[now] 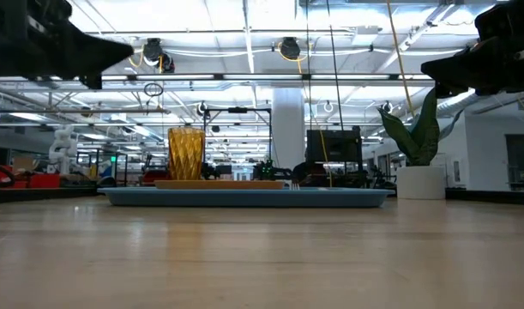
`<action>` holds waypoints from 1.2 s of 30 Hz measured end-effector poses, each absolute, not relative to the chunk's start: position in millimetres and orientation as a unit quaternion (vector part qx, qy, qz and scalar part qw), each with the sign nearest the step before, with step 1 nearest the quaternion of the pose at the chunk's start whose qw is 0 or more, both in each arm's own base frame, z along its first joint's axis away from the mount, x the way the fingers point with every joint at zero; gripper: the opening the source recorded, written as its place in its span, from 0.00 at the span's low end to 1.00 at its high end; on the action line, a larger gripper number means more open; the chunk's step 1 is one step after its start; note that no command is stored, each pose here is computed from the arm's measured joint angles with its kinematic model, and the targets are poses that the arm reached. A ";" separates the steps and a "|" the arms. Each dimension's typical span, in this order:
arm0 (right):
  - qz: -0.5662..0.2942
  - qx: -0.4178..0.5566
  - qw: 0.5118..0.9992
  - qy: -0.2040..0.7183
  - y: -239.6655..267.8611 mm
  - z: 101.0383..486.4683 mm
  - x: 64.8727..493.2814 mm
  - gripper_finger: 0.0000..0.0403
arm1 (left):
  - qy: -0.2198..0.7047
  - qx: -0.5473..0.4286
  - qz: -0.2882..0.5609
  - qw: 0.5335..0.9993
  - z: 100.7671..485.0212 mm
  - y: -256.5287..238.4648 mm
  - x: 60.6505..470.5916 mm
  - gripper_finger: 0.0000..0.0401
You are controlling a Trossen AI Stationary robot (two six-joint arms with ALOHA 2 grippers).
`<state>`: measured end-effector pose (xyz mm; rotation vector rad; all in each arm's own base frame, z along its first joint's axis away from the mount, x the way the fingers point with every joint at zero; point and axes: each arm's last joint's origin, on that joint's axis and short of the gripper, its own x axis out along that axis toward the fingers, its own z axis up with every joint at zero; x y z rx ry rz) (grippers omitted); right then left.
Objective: Pick and place plate/cup/fork/spoon on tray
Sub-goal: Return to Home Position
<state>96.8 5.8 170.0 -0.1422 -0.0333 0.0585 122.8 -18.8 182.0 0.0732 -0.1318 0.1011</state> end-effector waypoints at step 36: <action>0.030 -0.071 0.997 -0.016 5.9 169.8 96.8 0.00 | -0.017 0.066 0.086 0.994 170.9 4.1 96.8 0.02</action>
